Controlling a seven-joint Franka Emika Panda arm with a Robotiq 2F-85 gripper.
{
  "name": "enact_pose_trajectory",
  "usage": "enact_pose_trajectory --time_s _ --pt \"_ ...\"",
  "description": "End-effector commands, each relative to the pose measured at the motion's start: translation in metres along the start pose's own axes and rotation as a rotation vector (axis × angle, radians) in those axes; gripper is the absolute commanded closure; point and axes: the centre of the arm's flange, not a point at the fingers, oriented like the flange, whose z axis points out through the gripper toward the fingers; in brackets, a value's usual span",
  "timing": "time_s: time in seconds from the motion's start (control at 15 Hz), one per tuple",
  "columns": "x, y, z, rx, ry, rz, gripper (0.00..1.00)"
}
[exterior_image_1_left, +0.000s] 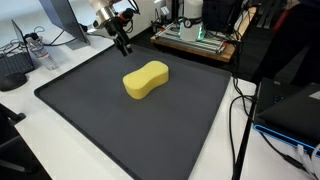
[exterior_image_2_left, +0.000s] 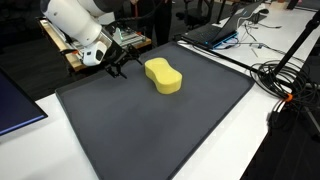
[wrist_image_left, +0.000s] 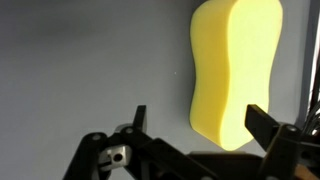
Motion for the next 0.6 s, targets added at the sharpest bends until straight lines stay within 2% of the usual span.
enact_pose_trajectory --time_s 0.0,0.27,0.53 --pt "-0.048 0.001 -0.003 0.012 0.070 0.025 0.00" --pt "-0.084 -0.007 -0.007 0.009 0.075 0.147 0.00" --pt "-0.113 -0.030 -0.012 0.016 0.079 0.293 0.00"
